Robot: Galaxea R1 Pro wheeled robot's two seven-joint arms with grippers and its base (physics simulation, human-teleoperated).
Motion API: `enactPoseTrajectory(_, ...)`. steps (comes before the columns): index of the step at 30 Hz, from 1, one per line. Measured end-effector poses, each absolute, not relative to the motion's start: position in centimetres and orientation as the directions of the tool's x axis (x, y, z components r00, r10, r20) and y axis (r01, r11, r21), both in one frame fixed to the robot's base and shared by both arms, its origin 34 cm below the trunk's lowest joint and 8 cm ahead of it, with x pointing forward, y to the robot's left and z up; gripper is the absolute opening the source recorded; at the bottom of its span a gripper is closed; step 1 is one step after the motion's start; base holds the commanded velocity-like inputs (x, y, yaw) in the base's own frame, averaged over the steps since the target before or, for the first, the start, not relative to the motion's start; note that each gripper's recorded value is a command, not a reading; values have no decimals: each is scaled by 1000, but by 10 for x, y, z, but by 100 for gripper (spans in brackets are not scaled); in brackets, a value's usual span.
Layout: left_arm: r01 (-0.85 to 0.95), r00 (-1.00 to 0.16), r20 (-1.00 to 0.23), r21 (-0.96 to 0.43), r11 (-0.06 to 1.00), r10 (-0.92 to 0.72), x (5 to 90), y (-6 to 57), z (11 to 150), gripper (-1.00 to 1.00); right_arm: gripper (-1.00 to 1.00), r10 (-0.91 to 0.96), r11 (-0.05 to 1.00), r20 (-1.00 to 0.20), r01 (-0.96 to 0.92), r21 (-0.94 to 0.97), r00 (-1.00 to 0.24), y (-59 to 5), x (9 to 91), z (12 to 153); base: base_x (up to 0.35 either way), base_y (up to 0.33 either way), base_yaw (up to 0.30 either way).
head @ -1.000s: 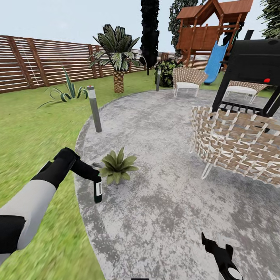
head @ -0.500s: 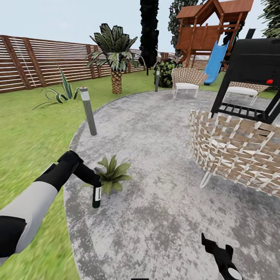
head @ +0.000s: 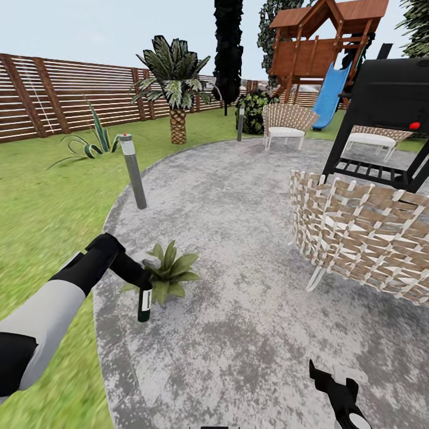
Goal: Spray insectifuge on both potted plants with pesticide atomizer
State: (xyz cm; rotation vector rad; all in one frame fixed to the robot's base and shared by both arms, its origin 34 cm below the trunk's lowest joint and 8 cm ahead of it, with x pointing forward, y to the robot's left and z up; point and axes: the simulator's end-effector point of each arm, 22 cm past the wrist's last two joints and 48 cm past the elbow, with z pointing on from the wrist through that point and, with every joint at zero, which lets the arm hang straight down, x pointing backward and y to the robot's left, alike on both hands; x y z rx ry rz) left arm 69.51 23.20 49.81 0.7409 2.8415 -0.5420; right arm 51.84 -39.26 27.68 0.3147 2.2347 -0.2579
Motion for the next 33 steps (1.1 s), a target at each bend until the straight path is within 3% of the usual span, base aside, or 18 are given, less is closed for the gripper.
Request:
enactPoseTrajectory(10,481,-876,-116,-300,824,469,664,243,461,-100,100,137,947,-778,311,-78,-613,-393,518,277,15,0,0)
enactPoseTrajectory(21,475,-877,-89,-294,829,471,659,248,456,-100,100,137,947,-778,311,-78,-613,-392,518,277,224,0,0)
enactPoseTrajectory(33,449,-886,-33,-307,839,463,639,256,436,-100,100,137,948,-778,309,-77,-613,-392,518,277,51,0,0)
